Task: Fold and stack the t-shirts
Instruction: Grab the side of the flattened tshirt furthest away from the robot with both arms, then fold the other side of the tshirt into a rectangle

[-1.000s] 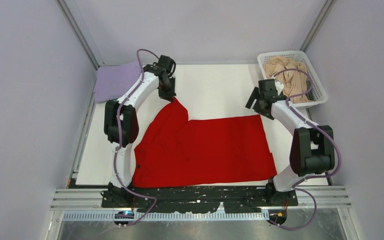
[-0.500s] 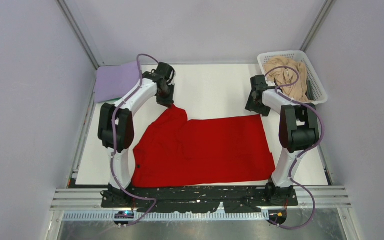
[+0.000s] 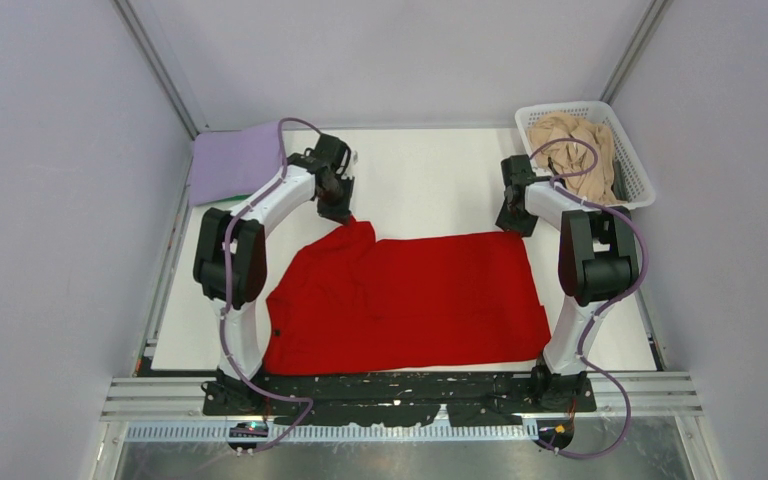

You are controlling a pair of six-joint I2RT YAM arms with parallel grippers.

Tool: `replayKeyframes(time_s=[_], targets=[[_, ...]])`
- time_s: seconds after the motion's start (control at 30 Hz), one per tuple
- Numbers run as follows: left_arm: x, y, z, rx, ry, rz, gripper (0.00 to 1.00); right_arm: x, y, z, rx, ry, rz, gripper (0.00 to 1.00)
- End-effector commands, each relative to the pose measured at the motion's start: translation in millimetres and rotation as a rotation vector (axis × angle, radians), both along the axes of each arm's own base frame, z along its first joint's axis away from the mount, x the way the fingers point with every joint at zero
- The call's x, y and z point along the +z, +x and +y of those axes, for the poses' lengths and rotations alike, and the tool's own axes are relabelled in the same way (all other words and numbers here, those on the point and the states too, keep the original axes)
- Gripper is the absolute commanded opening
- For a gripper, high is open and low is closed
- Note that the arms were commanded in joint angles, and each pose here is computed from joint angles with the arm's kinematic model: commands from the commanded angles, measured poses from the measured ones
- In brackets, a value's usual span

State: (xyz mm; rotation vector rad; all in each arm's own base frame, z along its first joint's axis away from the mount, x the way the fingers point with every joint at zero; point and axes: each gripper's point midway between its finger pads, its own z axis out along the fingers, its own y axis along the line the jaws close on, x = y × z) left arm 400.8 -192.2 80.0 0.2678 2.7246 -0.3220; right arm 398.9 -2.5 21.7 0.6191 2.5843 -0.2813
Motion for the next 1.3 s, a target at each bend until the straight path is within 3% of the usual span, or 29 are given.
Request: replayKeyframes(time_s=[0.0, 0.2, 0.27, 0.5, 0.83, 1.27], targets=[[33, 2, -7, -0.033, -0.052, -0.087, 0.00, -5, -8, -3, -0.016, 0.000, 0.008, 0.33], [40, -5, -11, -0.067, -0.075, -0.129, 0.00, 11, -3, -6, -0.005, -0.019, -0.047, 0.08], [44, -9, -12, -0.083, -0.078, -0.145, 0.00, 16, -3, -4, 0.010, -0.009, -0.072, 0.06], [49, -36, -11, -0.146, -0.088, -0.193, 0.00, 36, -19, 0, 0.059, -0.006, -0.145, 0.05], [61, -78, -11, -0.177, -0.093, -0.253, 0.00, 53, -56, 21, 0.145, -0.004, -0.156, 0.05], [60, -140, -3, -0.183, -0.154, -0.274, 0.00, 64, -103, 11, 0.153, -0.035, -0.150, 0.05]])
